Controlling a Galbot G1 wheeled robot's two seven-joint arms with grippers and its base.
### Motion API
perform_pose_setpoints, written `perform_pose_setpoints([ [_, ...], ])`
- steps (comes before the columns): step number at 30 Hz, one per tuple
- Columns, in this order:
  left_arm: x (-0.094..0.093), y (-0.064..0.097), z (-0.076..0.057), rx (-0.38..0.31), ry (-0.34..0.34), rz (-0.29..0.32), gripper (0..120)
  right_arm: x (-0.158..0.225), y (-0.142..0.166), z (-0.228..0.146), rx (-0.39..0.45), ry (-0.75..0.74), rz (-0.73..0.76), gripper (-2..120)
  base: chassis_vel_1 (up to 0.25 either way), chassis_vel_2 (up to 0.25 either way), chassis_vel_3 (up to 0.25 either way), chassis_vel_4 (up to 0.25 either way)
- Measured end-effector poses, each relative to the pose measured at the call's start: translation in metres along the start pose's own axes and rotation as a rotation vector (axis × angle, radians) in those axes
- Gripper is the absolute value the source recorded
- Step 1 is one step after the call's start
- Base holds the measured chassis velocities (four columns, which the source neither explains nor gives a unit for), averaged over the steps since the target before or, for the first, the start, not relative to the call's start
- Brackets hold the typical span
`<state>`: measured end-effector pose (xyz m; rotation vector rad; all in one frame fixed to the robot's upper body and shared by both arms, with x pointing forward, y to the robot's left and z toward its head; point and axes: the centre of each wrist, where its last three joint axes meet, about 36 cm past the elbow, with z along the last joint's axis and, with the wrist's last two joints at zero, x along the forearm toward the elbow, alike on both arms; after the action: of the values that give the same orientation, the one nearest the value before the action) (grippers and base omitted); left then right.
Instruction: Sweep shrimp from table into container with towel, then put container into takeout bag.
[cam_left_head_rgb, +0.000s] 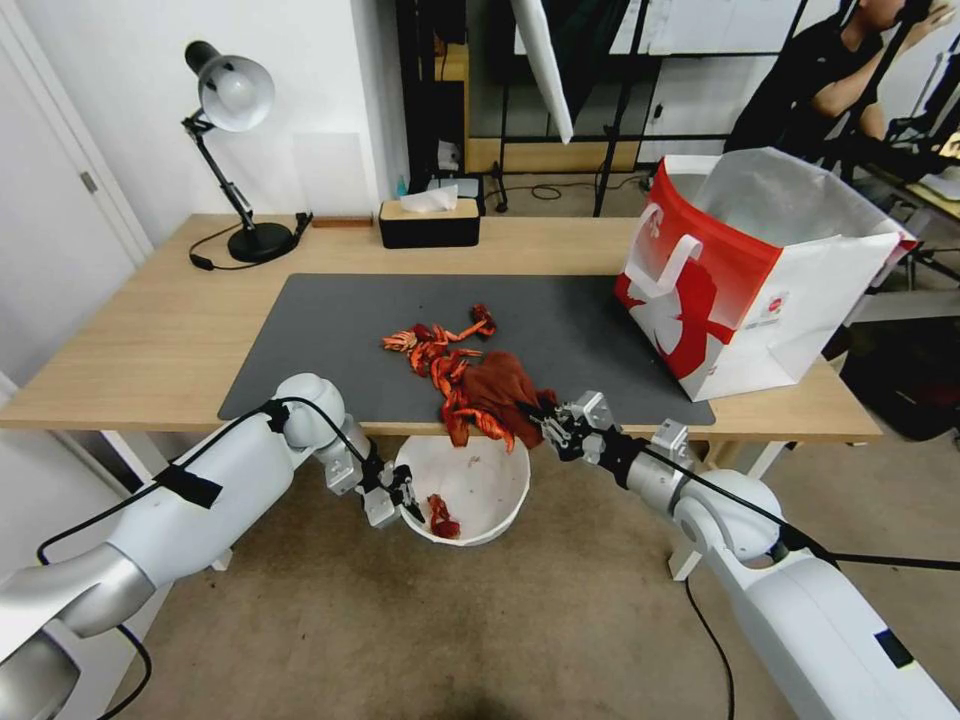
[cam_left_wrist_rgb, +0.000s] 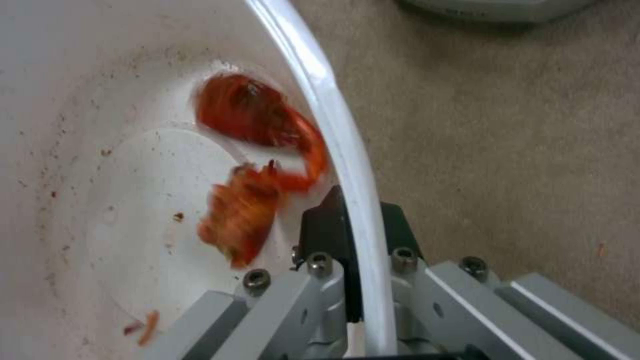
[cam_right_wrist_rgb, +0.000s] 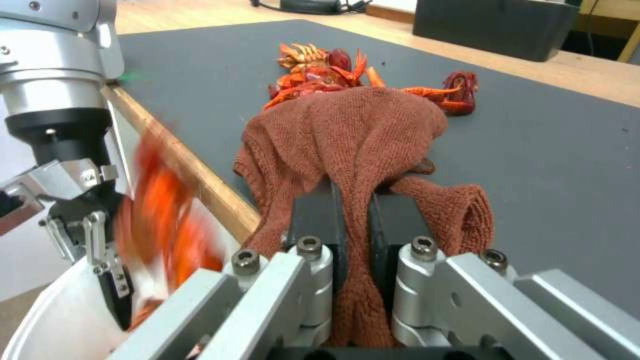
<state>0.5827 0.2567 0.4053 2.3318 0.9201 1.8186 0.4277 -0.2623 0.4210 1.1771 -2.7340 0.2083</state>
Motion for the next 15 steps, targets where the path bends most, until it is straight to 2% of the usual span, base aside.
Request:
perform_pose_setpoints([
  [15, 0.001, 0.002, 0.001, -0.003, 0.0, -0.001, 0, 0.011, 0.003, -0.004, 0.012, -0.016, -0.094, 4, 0.0, 0.0, 0.0, 0.0],
])
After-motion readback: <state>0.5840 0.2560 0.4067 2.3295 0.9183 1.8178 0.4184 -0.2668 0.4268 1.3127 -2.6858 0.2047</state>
